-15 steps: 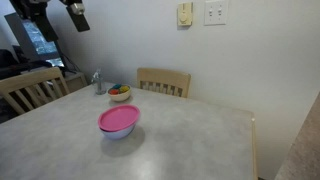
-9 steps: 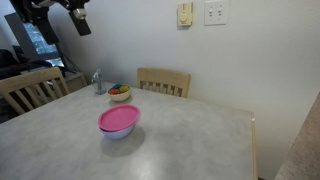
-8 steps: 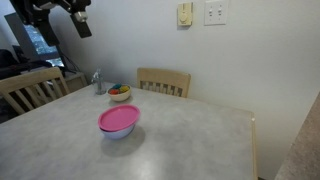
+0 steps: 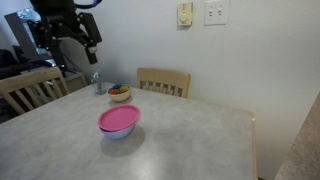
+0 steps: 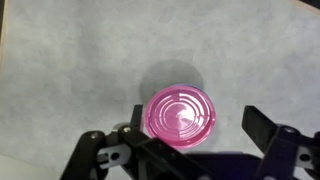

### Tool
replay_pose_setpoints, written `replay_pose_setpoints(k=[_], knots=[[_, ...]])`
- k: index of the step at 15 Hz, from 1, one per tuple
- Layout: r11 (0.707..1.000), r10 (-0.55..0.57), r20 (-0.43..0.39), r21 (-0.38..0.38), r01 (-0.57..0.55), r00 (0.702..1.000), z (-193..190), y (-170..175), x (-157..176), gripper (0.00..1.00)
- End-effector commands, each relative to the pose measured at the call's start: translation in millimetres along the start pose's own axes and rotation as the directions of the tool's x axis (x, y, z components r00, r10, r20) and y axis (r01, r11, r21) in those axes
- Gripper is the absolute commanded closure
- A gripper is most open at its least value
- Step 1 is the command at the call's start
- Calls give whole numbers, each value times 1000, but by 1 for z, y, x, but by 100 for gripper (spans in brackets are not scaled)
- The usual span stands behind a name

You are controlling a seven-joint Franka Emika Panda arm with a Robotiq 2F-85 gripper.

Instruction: Remove the pink lid from the blue bowl

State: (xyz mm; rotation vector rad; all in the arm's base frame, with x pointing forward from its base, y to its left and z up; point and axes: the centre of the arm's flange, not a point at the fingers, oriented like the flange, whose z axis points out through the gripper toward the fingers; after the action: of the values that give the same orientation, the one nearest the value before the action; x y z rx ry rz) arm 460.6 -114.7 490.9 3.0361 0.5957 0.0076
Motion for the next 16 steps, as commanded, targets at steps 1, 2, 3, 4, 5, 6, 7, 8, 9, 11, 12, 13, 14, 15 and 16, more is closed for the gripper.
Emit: replay_pose_setpoints(k=[1,2,3,4,5,6,7,8,9,11,12,13,14,15,16], knots=[[997,-65,6,37,65,998,23,-7,34,0],[996,-78,9,45,78,997,31,-12,42,0],[995,-90,16,53,89,996,38,-20,51,0],[993,-102,22,60,100,995,45,-27,59,0],[992,-113,25,65,111,993,53,-34,67,0],[990,-122,31,69,120,992,62,-42,74,0],[987,-138,31,84,135,990,70,-48,80,0],[984,-149,37,101,145,988,78,-55,85,0],[990,-123,41,75,120,992,65,-54,68,0],[989,-128,52,81,124,990,72,-59,73,0],[989,-128,50,80,124,991,71,-59,72,0],[990,-125,46,78,121,991,68,-58,71,0],[990,-122,44,77,118,992,67,-57,71,0],[990,-121,43,76,118,992,66,-56,70,0],[990,-121,42,76,118,992,66,-57,70,0]])
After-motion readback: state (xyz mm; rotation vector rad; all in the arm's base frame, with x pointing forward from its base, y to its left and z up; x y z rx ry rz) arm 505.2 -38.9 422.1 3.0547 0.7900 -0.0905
